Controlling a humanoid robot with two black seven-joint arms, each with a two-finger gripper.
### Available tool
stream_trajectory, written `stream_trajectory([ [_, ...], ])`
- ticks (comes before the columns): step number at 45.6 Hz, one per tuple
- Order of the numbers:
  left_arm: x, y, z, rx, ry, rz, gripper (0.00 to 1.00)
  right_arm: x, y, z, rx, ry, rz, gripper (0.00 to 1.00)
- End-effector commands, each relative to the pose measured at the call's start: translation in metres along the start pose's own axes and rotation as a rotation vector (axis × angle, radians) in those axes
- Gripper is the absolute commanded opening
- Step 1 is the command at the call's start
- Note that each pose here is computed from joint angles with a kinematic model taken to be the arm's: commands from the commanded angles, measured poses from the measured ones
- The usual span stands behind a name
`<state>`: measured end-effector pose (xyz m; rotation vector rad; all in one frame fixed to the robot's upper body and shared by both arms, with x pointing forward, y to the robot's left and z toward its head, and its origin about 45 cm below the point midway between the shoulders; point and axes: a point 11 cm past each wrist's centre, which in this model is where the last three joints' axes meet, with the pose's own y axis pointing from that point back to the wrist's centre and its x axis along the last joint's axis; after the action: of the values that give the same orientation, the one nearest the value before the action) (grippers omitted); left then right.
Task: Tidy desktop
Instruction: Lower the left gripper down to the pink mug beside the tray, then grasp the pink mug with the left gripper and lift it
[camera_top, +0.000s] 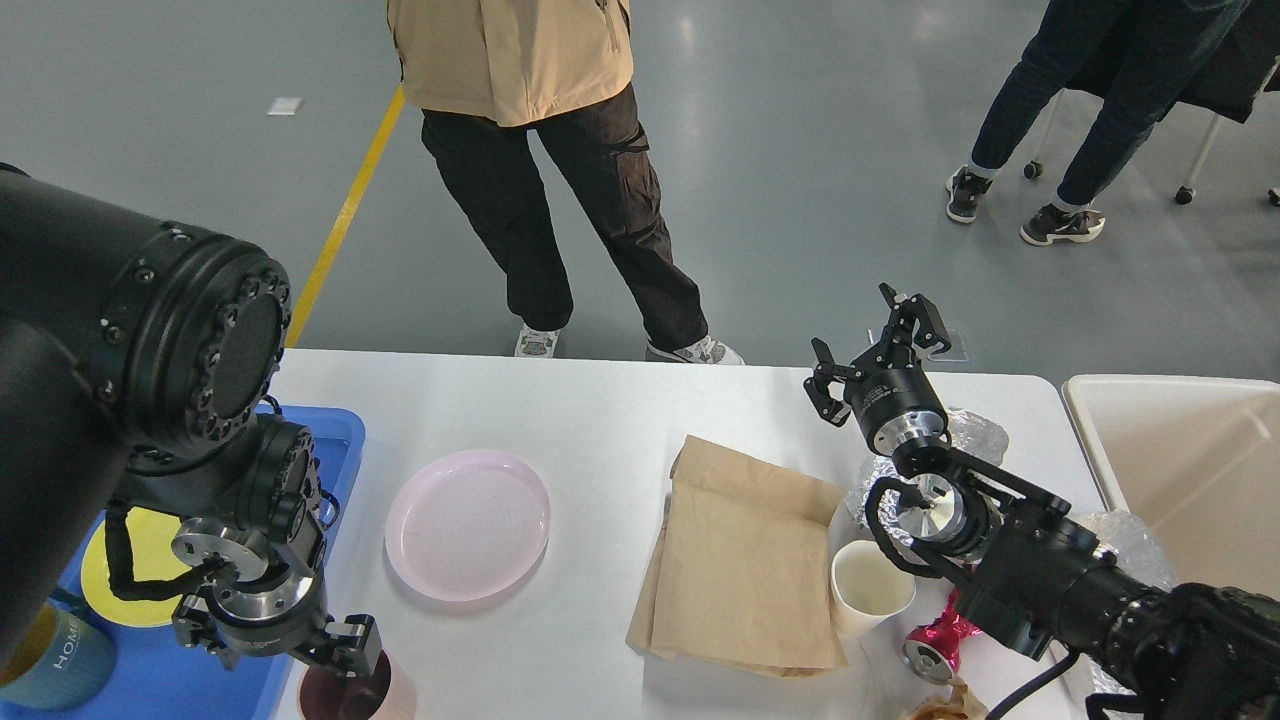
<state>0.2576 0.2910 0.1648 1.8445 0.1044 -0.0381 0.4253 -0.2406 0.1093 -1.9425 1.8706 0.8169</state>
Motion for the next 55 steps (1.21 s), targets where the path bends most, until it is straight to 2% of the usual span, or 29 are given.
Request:
stream_trajectory([
  [1,0.003,-0.003,0.002,-0.004,-0.005,0.039,0.98,0.0,0.0,0.0,0.0,-0.001,-0.001,1.0],
  [19,-0.012,-0.021,-0.004,0.012,0.0,0.001,0.97,0.0,0.0,0.0,0.001,0.001,0.0,1.0],
  [55,-0.014,-0.042,-0.005,0.017,-0.007,0.098,0.9,0.0,0.0,0.0,0.0,-0.001,-0.001,1.0],
])
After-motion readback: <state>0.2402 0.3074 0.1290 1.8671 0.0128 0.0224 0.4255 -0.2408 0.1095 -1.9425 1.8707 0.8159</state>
